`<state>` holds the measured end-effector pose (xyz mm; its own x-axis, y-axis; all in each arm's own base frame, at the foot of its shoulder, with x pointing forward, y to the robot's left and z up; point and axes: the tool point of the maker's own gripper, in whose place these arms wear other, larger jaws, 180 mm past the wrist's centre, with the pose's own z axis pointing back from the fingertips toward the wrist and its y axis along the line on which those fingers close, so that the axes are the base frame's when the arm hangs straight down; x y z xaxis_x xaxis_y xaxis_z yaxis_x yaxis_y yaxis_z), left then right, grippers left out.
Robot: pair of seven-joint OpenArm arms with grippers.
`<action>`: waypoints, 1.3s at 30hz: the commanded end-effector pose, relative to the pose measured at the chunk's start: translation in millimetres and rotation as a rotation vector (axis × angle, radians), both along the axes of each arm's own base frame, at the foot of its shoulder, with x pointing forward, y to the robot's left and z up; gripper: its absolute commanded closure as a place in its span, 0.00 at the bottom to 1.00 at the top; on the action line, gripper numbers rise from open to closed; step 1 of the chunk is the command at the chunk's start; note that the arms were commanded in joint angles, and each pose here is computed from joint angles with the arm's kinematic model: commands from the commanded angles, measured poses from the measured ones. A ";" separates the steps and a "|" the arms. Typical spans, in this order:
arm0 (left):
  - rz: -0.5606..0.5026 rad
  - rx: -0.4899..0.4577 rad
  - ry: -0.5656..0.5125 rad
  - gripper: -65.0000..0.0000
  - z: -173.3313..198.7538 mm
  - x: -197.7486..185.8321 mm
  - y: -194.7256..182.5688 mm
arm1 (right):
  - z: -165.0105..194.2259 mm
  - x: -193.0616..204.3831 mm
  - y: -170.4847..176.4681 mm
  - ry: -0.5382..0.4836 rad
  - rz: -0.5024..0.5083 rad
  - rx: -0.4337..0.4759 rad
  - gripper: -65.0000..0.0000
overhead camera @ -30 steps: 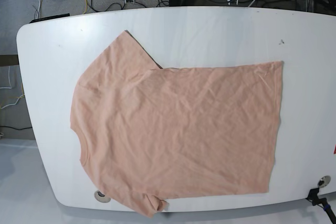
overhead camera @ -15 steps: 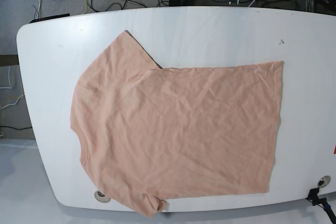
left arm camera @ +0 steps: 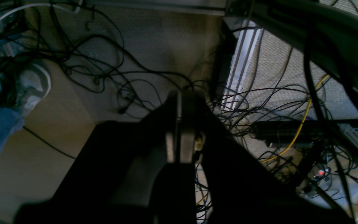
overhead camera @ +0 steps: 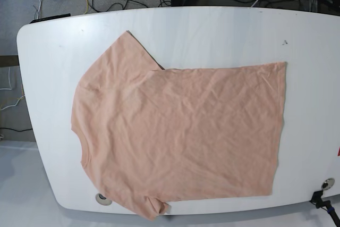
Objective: Fold the T-shirt properly
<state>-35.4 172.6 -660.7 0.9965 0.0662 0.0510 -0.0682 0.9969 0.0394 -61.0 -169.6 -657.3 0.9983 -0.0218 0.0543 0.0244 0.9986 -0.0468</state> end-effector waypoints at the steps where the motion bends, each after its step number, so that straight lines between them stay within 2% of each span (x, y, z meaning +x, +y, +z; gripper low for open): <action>1: 0.007 -0.001 0.021 1.00 0.7 -12.8 -0.5 | 1.6 -15.1 -0.3 0.023 0.003 0.007 1.00; 8: 0.012 0.006 0.027 1.00 0.9 -14.2 4.1 | 5.5 -30.6 11.9 0.006 -0.002 0.079 1.00; 13: 0.004 0.012 -0.033 1.00 3.0 -8.3 7.4 | 9.3 -30.5 28.9 -0.014 -0.001 0.176 1.00; 20: -0.021 0.029 -0.160 1.00 15.3 8.4 18.7 | 14.1 -34.8 33.7 -0.025 0.011 0.222 1.00; 26: -0.041 0.033 -0.203 1.00 27.7 -5.0 23.9 | 19.3 -29.7 31.7 -0.071 0.024 0.237 1.00; 31: -0.054 0.037 -0.212 0.99 39.7 -27.2 28.1 | 26.5 -59.2 20.0 -0.037 0.029 0.218 1.00; 34: -0.062 0.039 -0.255 1.00 51.9 -28.0 29.7 | 35.6 -72.7 11.6 -0.043 0.046 0.210 1.00; 39: -0.064 0.071 -0.378 1.00 84.5 -9.5 41.2 | 57.6 -74.0 6.4 -0.113 0.097 0.212 1.00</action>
